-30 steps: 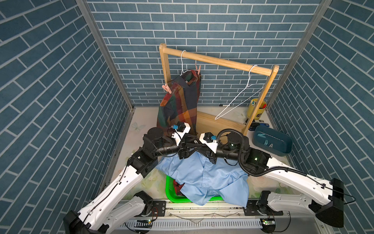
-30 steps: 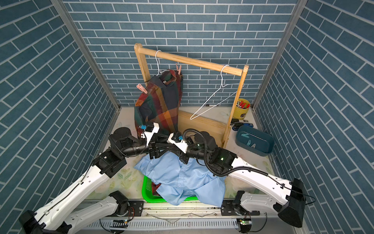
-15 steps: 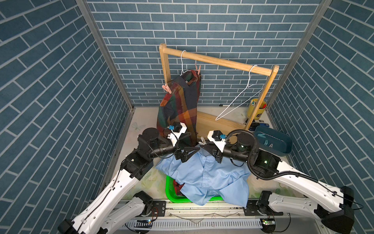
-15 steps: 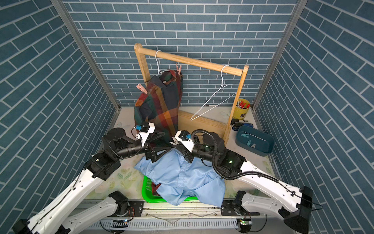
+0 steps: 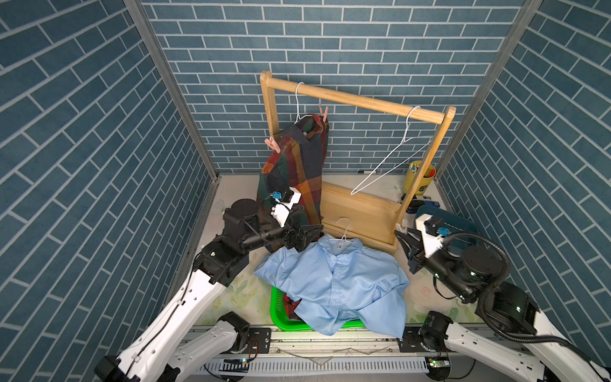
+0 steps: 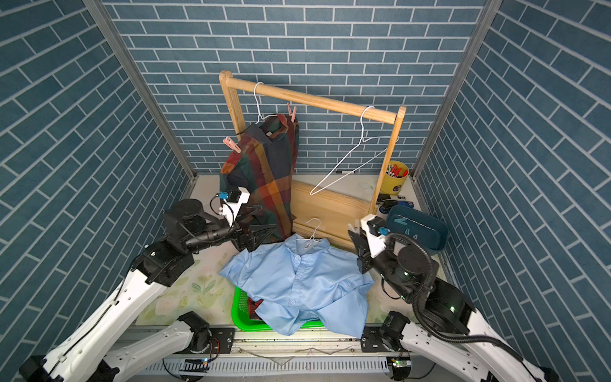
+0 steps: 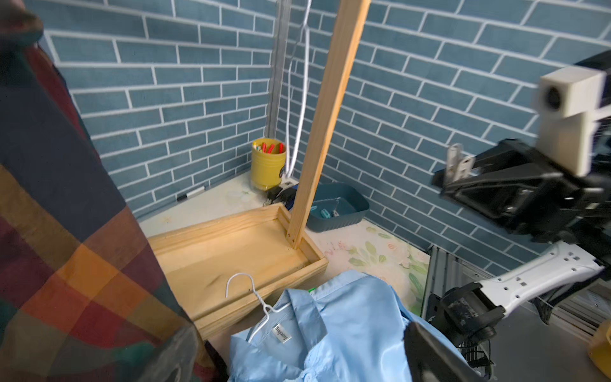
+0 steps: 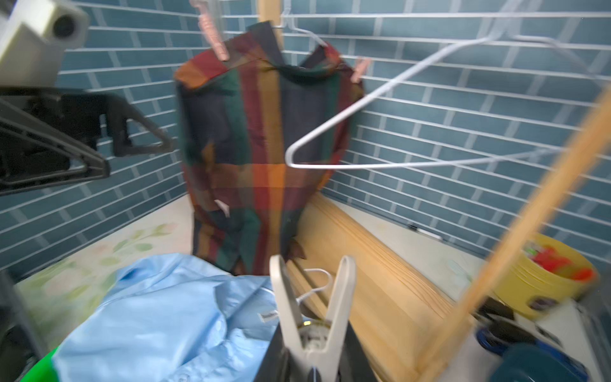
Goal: Remove the clothespins securing long-sleeve shirts to the hanger
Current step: Place the clamp in the storage box.
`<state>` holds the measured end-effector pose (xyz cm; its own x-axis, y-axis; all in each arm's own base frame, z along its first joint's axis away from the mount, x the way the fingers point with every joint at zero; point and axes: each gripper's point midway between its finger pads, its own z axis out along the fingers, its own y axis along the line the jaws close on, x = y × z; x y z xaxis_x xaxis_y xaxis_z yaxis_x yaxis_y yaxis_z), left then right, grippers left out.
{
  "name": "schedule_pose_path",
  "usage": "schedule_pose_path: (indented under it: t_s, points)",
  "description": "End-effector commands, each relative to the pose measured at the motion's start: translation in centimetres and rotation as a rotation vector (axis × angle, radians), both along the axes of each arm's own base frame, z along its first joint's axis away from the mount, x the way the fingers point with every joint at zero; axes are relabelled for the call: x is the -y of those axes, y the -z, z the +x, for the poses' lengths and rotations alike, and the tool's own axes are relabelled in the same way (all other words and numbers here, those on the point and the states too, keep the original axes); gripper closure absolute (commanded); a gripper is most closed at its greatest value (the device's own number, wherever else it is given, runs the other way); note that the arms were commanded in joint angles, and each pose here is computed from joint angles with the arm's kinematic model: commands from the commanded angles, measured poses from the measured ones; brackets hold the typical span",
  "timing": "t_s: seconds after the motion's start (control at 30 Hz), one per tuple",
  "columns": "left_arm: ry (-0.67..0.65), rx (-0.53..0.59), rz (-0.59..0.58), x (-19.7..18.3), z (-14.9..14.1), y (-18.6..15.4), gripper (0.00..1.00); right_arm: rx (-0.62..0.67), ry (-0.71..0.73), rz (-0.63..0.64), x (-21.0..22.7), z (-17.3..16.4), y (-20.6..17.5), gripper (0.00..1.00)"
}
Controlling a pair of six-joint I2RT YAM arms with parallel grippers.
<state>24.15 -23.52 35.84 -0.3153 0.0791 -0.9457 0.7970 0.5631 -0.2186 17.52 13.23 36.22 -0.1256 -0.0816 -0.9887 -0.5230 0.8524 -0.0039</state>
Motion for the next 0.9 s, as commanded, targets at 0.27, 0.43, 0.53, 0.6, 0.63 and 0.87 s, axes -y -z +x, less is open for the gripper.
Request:
schedule_pose_path:
  t_s: [0.27, 0.43, 0.53, 0.6, 0.63, 0.87]
  points:
    - [-0.061, -0.103, 0.050, 0.4, 2.3, 1.5, 0.00, -0.049, 0.712, 0.018, 14.7, 0.0, 3.7, 1.00]
    - [-0.061, -0.144, 0.047, 0.6, 2.4, 2.4, 0.00, -0.041, 0.699, -0.026, 12.4, 1.6, 2.8, 1.00]
    - [-0.055, -0.179, 0.051, 0.9, 2.5, 3.1, 0.00, -0.126, 0.651, -0.079, 9.5, 3.6, 3.2, 1.00]
    - [-0.053, -0.187, 0.050, 1.0, 2.5, 3.3, 0.00, -0.223, 0.615, -0.070, 8.2, 5.4, 4.5, 1.00]
    - [-0.052, -0.188, 0.054, 1.0, 2.5, 3.4, 0.00, -0.257, 0.610, -0.043, 7.9, 6.3, 4.9, 1.00]
    - [-0.057, -0.187, 0.071, 0.5, 2.0, 3.9, 0.00, -0.380, 0.753, 0.112, 11.9, 11.5, 7.2, 1.00]
